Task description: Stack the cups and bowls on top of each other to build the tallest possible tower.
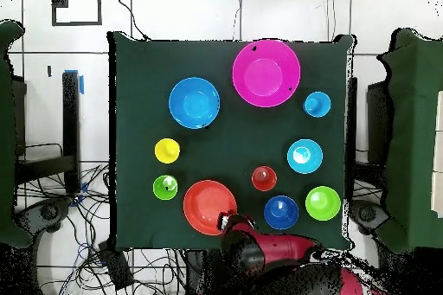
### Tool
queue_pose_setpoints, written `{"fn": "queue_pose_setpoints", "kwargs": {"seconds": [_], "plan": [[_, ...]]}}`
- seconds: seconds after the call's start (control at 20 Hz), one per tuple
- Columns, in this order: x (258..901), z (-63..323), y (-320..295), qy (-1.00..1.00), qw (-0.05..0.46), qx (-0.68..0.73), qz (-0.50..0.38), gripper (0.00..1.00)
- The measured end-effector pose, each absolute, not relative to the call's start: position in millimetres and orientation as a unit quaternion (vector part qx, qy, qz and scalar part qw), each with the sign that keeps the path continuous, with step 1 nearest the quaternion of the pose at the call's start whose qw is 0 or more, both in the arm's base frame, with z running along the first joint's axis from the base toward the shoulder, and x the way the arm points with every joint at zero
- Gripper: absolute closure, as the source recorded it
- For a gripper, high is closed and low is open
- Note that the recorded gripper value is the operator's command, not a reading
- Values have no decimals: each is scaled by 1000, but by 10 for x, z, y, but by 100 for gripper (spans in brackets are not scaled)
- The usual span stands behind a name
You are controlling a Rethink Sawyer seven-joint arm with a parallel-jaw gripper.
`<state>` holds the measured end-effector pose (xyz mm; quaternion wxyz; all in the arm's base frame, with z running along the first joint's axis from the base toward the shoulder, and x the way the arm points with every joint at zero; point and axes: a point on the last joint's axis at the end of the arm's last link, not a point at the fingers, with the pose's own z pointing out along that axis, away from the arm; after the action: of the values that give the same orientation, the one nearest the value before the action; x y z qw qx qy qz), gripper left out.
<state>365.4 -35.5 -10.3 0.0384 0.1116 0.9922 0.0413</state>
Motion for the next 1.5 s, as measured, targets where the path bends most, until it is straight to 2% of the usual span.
{"fn": "queue_pose_setpoints", "kwargs": {"seconds": [0.2, 0.8, 1.1, 1.5], "plan": [[3871, 79, -396, 990, 12, 139, 33, 100], [4102, 139, -391, 983, 33, 174, 39, 100], [4197, 164, -423, 982, 26, 184, 36, 100], [4385, 268, -480, 980, -26, 196, 34, 100]]}}
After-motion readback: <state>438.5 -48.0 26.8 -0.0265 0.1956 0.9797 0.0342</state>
